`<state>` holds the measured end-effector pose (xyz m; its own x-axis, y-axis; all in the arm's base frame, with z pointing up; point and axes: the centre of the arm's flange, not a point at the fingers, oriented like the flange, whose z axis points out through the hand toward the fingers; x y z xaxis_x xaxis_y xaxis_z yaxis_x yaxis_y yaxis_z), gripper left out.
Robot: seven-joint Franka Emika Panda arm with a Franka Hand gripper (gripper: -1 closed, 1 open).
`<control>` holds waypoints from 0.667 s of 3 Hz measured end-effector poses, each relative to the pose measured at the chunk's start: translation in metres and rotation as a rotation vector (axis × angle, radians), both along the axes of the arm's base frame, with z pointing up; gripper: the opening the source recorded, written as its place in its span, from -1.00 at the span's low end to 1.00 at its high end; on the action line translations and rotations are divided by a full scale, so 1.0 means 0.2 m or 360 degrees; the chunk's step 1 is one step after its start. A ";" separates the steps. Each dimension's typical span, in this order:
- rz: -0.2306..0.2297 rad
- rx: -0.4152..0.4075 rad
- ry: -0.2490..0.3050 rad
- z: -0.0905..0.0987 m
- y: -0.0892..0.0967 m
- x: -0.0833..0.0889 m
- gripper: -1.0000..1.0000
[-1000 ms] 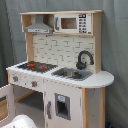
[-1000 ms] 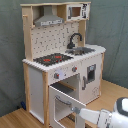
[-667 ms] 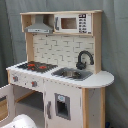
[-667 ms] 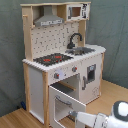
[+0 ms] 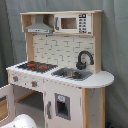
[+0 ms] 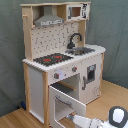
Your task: Play with the kitchen
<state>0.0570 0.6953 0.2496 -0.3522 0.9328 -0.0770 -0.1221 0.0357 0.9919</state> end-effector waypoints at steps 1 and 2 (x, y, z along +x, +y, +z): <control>-0.0052 0.0154 0.0035 0.02 -0.01 0.03 1.00; -0.0116 0.0302 0.0060 -0.01 -0.04 0.06 1.00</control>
<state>0.0698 0.6864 0.2484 -0.2827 0.9523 0.1146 -0.0888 -0.1449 0.9854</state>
